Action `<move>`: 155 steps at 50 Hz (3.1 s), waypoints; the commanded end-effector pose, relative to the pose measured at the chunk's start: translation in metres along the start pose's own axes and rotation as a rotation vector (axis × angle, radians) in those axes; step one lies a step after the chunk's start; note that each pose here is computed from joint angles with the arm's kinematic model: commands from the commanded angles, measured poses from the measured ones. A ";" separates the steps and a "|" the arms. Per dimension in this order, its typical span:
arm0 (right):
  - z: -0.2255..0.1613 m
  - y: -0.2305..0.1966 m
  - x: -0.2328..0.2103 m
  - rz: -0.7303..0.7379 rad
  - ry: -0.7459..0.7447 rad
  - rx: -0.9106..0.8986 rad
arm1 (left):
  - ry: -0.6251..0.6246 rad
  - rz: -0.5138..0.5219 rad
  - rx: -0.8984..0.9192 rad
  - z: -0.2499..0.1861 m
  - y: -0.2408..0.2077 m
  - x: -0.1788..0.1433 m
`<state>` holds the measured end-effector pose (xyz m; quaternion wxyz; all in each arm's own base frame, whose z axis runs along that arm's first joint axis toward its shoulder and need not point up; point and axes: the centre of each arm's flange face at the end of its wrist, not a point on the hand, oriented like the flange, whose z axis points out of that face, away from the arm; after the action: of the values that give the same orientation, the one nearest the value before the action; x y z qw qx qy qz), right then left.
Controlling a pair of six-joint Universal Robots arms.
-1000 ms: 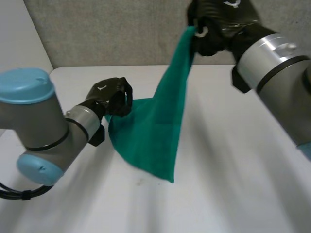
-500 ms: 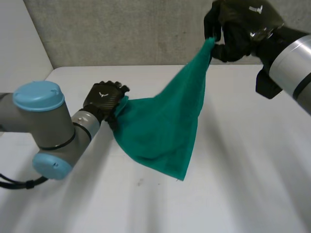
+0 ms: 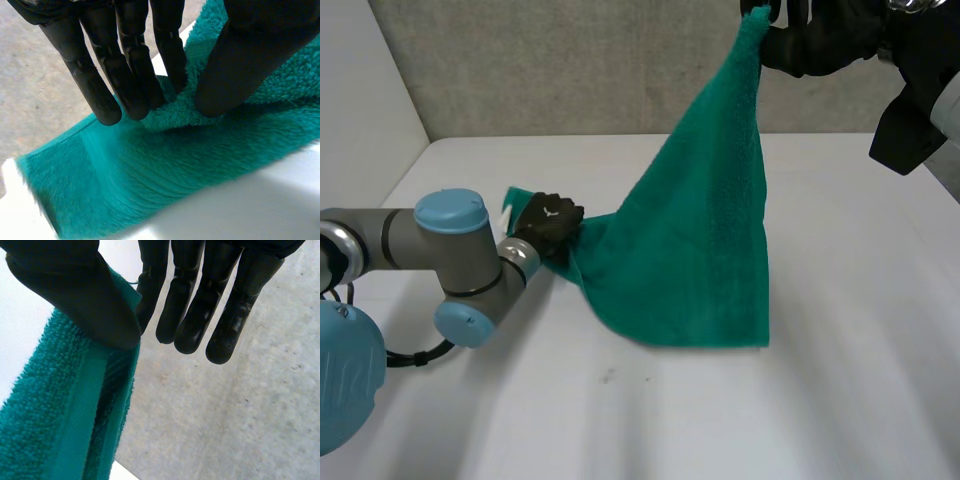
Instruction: Fold the towel.
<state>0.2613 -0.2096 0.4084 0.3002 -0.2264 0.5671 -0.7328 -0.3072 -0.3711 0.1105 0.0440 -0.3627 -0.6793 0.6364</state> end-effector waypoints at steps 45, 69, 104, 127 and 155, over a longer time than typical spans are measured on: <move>0.026 0.017 0.000 -0.053 -0.201 -0.071 | -0.096 -0.411 -0.023 -0.142 -0.091 -0.031; -0.019 -0.051 -0.042 0.003 -0.476 0.087 | 0.435 -0.454 -0.051 -0.046 -0.035 0.032; 0.101 0.021 0.099 -0.208 0.097 0.045 | -0.365 -0.299 0.682 -0.095 -0.230 -0.128; 0.024 0.192 0.072 -0.322 -0.204 -0.450 | -0.158 -0.388 -0.028 -0.139 -0.036 -0.007; -0.037 0.200 0.053 0.204 0.229 -0.668 | -0.157 -0.391 -0.027 -0.166 -0.058 -0.012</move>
<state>0.2321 -0.2741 0.2169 0.1655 -0.2689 0.7828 -0.5362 -0.2379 -0.2349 0.1893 0.1085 -0.1768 -0.7550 0.6220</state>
